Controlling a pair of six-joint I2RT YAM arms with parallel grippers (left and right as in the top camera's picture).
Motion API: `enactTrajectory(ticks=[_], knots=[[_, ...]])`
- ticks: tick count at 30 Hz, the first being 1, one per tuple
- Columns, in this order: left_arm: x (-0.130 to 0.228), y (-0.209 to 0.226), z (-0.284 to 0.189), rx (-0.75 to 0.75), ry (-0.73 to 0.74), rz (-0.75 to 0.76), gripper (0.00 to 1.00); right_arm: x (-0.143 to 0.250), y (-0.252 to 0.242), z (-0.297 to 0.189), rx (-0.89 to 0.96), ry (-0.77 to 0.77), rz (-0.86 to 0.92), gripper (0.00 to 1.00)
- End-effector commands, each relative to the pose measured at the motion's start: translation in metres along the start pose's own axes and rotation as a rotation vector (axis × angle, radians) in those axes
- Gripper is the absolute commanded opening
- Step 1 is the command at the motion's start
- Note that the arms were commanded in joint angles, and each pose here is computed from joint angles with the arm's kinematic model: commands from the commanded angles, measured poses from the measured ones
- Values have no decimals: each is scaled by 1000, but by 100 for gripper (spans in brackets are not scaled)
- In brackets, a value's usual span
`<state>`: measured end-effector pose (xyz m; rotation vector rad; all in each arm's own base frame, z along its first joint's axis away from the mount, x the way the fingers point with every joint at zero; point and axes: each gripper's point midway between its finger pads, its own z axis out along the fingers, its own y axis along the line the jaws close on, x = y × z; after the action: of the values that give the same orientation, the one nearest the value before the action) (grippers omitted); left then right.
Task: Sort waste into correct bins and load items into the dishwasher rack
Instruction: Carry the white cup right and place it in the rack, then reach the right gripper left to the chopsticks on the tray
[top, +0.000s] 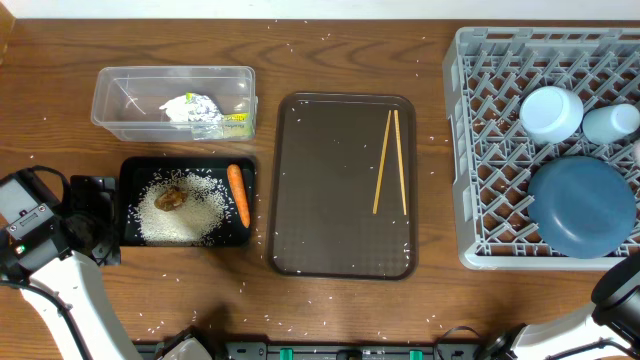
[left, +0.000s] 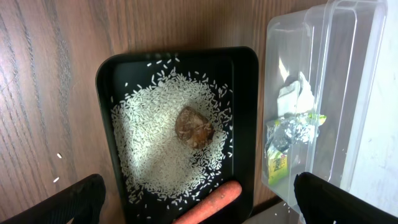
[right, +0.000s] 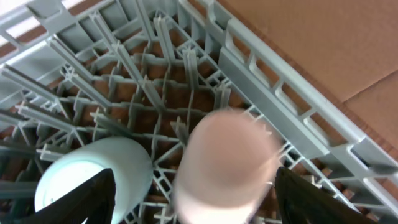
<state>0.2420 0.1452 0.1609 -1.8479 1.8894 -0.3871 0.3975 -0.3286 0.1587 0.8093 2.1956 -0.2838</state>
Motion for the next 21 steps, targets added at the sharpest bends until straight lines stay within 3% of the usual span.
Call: enactTrajectory(ticks=[1,9,15,18,21], knots=[[-2,1,-1,-6,-9,13,98,-1,-8,-4,8,3,4,76],[-2,1,-1,-6,-9,13,98,-12,13,-31,-61,-23,11,72],[-2,1,-1,-6,-9,13,98,-43,99,-92,-463,-86,176,59],[-2,1,-1,-6,-9,13,98,-44,160,-124,-706,-70,149,61],[-2,1,-1,-6,-9,13,98,-22,211,-141,-820,4,86,75]])
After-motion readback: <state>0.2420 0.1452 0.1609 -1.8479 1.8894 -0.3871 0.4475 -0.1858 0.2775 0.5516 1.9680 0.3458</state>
